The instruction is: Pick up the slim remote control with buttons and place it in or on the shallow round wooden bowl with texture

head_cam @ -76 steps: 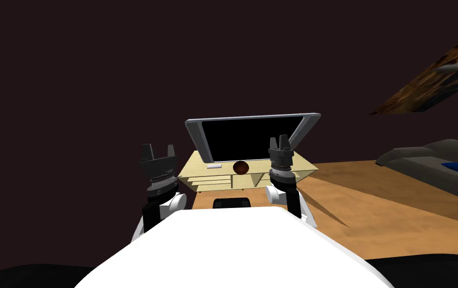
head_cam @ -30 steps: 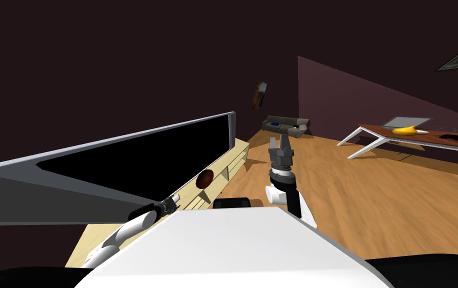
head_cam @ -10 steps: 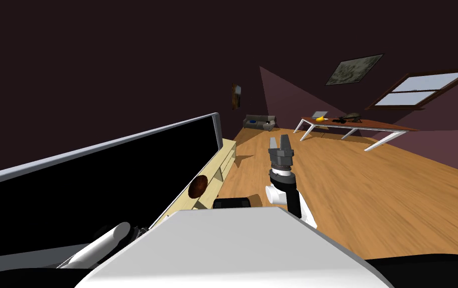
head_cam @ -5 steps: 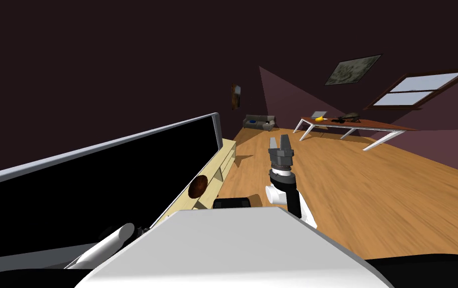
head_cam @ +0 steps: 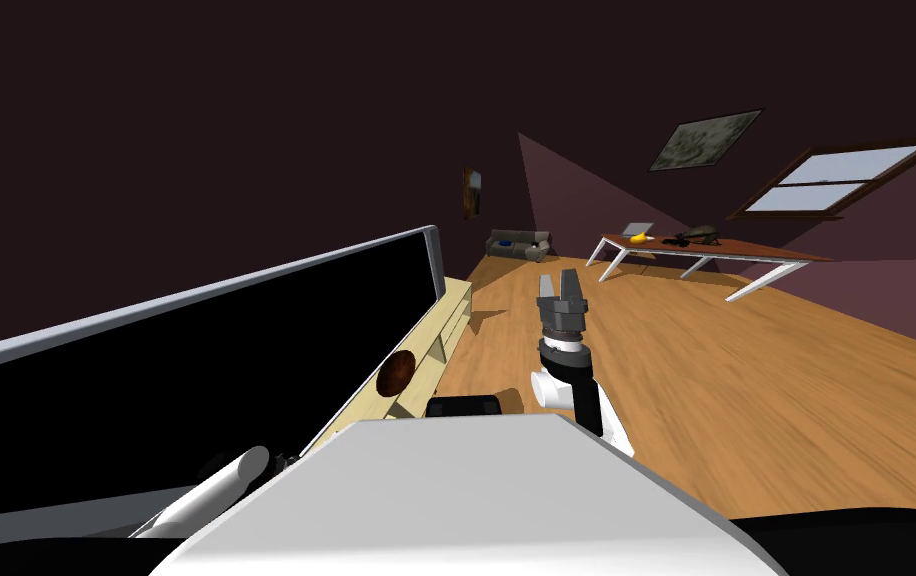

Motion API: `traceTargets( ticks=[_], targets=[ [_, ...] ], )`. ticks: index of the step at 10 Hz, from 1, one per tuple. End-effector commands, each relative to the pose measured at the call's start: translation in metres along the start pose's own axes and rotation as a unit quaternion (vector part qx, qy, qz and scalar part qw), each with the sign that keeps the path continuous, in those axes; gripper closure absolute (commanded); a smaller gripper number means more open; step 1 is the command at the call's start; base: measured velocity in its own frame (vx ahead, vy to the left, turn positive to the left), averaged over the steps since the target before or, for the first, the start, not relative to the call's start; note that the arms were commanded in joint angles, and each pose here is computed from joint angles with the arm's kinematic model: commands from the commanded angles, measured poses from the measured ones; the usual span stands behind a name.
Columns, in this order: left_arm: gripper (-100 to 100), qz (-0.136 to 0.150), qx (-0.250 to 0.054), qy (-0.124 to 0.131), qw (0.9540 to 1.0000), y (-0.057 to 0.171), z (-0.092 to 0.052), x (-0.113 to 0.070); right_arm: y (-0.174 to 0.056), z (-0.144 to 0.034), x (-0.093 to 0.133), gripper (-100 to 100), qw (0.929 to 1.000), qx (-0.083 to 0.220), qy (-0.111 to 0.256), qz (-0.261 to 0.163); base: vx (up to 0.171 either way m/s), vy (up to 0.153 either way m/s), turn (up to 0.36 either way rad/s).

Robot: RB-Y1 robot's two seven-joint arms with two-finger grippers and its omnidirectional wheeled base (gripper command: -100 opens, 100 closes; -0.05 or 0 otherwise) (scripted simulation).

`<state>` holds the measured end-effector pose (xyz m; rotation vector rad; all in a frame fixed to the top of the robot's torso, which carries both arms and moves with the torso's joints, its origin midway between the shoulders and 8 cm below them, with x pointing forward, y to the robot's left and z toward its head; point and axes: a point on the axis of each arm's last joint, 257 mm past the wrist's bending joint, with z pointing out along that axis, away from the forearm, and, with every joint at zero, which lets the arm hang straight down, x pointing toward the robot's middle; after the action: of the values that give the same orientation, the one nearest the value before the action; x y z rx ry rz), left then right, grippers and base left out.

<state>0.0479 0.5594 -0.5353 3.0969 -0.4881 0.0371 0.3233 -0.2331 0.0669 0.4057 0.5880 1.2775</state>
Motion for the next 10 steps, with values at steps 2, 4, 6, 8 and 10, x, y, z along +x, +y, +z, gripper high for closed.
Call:
traceTargets(
  ticks=[2,4,6,8,10],
  targets=[
    [100,-0.002,-0.001,0.000,1.0000,-0.011,-0.015,0.000,0.000,0.000,0.000,0,1.0000,0.000,0.000,0.000,0.006,-0.003,0.020],
    [0,-0.001,-0.001,0.000,1.0000,-0.010,-0.013,0.001,0.000,0.000,0.000,0,1.0000,0.000,0.000,0.000,0.000,0.000,0.000],
    [100,0.014,0.022,0.000,0.9997,-0.040,-0.034,0.008,0.000,0.000,0.000,0,1.0000,0.000,0.000,0.000,-0.044,-0.104,-0.012],
    [100,0.022,0.032,0.001,0.9993,-0.054,-0.046,0.013,0.000,0.000,0.000,0,1.0000,0.000,0.000,0.000,-0.020,-0.134,-0.012],
    [100,0.031,0.032,0.001,0.9990,-0.061,-0.057,0.022,0.000,0.000,0.000,0,1.0000,0.000,0.000,0.000,0.026,-0.119,-0.056]
  ],
)
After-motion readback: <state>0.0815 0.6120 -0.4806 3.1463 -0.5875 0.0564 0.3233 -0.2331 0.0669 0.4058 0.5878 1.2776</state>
